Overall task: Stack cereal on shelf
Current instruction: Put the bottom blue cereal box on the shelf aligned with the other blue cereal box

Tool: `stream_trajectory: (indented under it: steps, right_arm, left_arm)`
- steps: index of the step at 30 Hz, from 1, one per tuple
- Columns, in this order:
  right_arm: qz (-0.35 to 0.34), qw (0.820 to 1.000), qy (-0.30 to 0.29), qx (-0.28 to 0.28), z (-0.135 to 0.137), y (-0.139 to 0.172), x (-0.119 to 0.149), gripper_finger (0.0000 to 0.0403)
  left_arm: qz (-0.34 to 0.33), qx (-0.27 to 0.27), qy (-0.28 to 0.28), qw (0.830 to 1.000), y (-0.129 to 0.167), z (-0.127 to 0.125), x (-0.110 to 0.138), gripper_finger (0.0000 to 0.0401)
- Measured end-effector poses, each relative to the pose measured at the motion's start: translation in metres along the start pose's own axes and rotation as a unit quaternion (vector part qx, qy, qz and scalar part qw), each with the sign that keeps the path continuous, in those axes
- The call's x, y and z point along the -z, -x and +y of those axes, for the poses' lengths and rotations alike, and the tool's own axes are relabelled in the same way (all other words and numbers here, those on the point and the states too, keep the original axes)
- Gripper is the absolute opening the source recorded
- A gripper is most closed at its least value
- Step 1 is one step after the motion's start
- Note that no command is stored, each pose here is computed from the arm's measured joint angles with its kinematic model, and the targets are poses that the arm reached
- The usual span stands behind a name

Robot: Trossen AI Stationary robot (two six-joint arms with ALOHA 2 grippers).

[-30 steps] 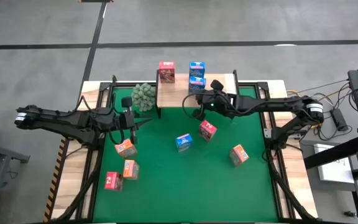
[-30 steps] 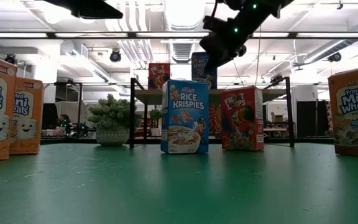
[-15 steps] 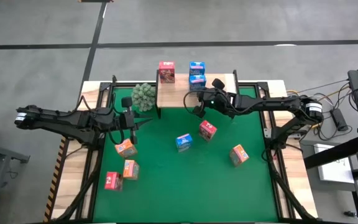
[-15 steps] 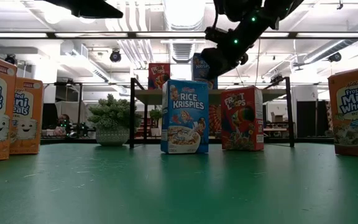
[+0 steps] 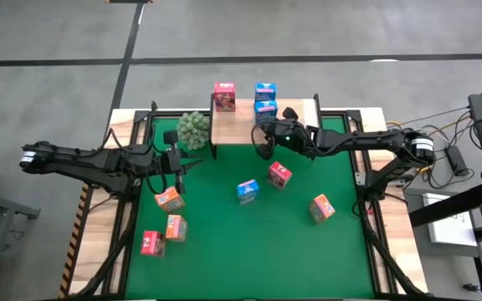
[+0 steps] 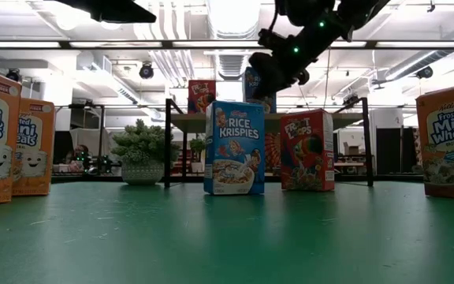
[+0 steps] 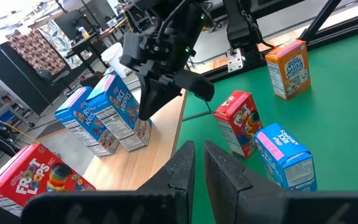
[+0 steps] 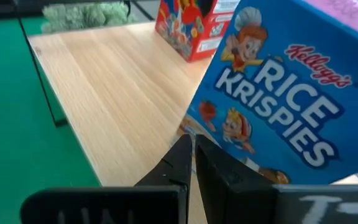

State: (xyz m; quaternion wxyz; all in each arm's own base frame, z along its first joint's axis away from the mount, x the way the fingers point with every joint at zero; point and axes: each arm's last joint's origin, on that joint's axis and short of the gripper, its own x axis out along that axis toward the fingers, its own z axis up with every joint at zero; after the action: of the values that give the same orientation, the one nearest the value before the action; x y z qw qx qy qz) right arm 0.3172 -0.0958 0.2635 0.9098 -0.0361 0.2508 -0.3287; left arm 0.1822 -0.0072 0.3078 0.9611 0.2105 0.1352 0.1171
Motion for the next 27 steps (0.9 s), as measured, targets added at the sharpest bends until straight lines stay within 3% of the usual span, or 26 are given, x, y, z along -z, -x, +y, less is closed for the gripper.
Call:
stream_trajectory:
  steps: [14,27]
  right_arm:
    - [-0.034,0.999,-0.027,0.019,-0.011,-0.008,0.001,0.0012]
    - [0.035,0.999,-0.019,0.020,-0.010,-0.008,0.016,0.0012]
  left_arm:
    - [-0.001,0.000,-0.005,1.000,0.000,0.000,0.000,0.0015]
    - [0.000,0.000,-0.010,1.000,0.000,0.000,0.000,0.0015]
